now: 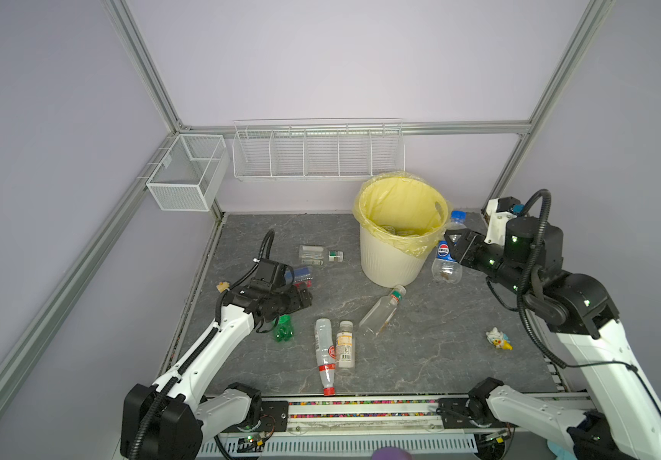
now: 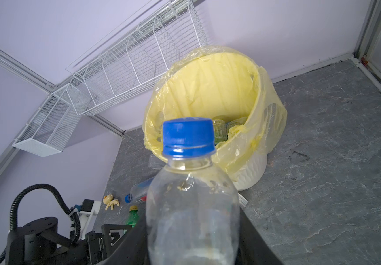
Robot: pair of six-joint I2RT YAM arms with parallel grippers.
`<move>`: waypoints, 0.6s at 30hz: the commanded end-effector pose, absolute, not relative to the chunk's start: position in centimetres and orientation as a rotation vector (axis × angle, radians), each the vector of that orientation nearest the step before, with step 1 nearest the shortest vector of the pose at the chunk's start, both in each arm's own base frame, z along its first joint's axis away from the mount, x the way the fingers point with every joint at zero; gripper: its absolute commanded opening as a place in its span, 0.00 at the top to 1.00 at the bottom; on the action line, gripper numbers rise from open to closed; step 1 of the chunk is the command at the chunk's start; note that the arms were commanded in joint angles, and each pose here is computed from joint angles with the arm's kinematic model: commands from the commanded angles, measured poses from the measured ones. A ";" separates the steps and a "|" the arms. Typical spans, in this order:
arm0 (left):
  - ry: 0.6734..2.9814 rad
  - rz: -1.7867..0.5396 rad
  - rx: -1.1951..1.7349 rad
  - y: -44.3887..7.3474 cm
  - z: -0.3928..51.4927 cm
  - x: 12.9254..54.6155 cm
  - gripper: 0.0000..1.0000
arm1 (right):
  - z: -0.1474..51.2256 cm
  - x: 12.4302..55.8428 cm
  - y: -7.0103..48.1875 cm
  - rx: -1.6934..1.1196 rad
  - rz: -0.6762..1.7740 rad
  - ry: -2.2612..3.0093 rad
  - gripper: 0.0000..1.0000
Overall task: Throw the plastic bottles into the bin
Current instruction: 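Carry the water bottle over the bin with the right gripper and release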
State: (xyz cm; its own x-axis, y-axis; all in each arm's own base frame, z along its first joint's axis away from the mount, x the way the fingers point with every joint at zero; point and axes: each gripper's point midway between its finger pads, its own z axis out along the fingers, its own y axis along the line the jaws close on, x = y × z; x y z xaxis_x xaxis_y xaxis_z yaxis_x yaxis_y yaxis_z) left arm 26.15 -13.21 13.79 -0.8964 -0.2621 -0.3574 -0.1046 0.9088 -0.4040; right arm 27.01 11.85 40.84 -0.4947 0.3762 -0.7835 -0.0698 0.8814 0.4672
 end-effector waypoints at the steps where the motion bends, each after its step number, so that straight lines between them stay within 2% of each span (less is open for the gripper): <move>1: 2.677 -0.509 -0.266 -12.8 13.2 25.8 0.00 | 39.8 25.9 11.1 0.192 0.536 2.005 0.50; 11: 2.700 -0.481 -0.295 -12.5 12.1 26.4 0.00 | 37.2 20.8 8.6 0.147 0.564 1.946 0.49; 18: 2.681 -0.483 -0.300 -12.6 12.7 26.9 0.00 | 38.7 22.1 10.5 0.048 0.601 1.889 0.47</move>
State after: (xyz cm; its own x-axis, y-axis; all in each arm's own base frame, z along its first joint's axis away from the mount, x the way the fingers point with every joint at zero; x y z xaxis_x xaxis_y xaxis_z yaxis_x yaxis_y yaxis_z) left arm 26.21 -12.66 11.87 -0.9090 -0.2664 -0.3204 -0.1380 0.9180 -0.3717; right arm 20.66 8.86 36.79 -0.4498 0.3450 -0.8238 -0.1554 0.8780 0.4526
